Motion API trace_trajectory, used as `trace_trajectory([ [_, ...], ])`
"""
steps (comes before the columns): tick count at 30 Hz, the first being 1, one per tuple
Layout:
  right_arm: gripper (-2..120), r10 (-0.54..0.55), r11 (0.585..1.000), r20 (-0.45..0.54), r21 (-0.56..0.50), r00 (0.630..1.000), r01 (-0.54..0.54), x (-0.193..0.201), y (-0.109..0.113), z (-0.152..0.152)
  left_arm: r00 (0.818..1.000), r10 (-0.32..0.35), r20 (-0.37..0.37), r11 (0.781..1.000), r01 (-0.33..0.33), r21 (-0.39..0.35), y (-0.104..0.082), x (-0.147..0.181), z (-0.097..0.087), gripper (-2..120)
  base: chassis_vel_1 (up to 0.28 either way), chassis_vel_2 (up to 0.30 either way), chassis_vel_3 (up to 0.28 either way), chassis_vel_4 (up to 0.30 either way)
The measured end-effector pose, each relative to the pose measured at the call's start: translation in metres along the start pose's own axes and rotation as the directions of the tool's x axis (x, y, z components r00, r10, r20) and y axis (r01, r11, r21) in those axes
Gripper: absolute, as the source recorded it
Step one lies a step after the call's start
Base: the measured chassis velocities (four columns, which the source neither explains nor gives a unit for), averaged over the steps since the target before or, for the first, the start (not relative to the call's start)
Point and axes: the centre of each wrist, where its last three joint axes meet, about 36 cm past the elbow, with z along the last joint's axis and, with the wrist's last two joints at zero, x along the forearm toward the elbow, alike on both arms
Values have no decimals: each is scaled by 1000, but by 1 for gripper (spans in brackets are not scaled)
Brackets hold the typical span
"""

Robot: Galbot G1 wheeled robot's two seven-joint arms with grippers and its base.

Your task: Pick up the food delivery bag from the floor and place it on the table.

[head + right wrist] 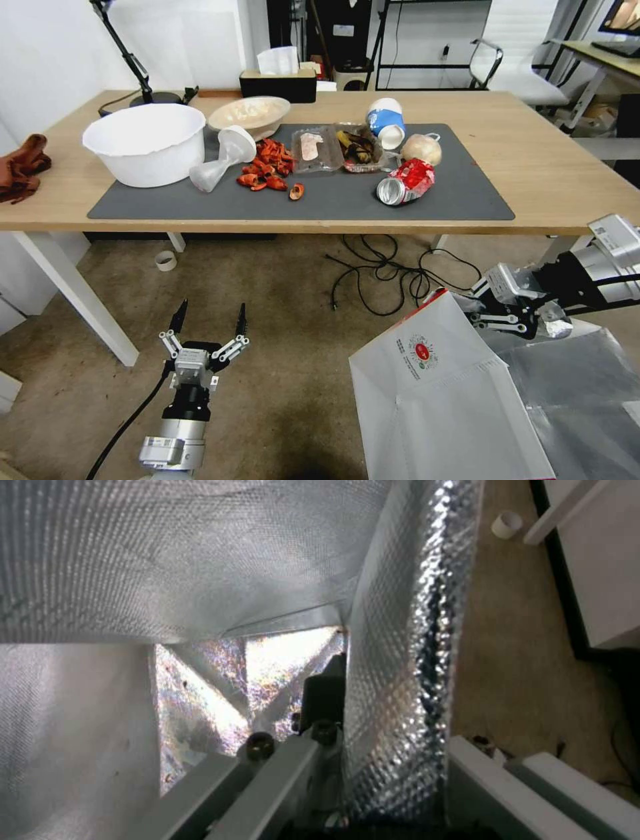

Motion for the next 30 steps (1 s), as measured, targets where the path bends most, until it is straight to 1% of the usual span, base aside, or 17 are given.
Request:
trace_trajectory([
  [6, 0, -2, 1000, -1, -1, 1000, 2, 0, 0, 0, 1000, -1, 2, 1000, 1, 0, 1, 0, 0, 100, 0, 0, 0, 0],
  [17, 0, -1, 1000, 5, -2, 1000, 1, -1, 0, 1, 1000, 1, -13, 1000, 0, 8, -1, 2, 7, 100, 0, 0, 0, 0],
  [30, 0, -3, 1000, 14, -2, 1000, 3, -3, 1, 2, 1000, -1, -8, 1000, 1, -2, 3, 1, 6, 100, 0, 0, 0, 0],
])
